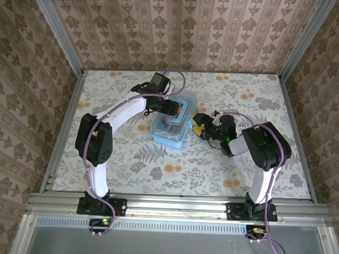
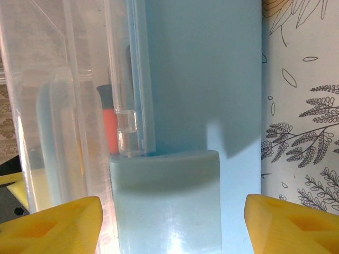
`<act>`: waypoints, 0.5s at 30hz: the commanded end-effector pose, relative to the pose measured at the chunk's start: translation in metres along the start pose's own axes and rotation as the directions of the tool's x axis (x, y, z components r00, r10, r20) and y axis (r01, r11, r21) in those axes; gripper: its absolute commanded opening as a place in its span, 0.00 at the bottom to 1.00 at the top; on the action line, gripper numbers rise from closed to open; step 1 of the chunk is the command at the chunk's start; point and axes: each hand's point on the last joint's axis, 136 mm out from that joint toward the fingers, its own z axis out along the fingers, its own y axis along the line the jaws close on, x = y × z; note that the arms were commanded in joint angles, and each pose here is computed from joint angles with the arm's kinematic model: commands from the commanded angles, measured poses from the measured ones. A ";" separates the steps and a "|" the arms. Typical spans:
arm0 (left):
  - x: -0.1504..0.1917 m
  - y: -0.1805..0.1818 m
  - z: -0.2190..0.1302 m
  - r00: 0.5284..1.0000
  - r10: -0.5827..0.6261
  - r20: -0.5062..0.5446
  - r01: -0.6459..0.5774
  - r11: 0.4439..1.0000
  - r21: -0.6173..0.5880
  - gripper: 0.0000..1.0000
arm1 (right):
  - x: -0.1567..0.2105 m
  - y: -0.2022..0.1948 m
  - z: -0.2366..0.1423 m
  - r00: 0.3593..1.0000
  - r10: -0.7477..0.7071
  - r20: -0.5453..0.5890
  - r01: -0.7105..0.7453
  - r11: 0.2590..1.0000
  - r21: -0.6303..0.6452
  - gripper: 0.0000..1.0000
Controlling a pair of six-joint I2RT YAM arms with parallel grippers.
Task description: Pack the tool kit
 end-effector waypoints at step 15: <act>0.107 -0.005 0.052 0.925 -0.067 -0.374 0.070 0.998 -0.008 0.40 | -0.013 -0.004 -0.011 0.999 -0.035 -0.003 0.035 0.995 0.091 0.00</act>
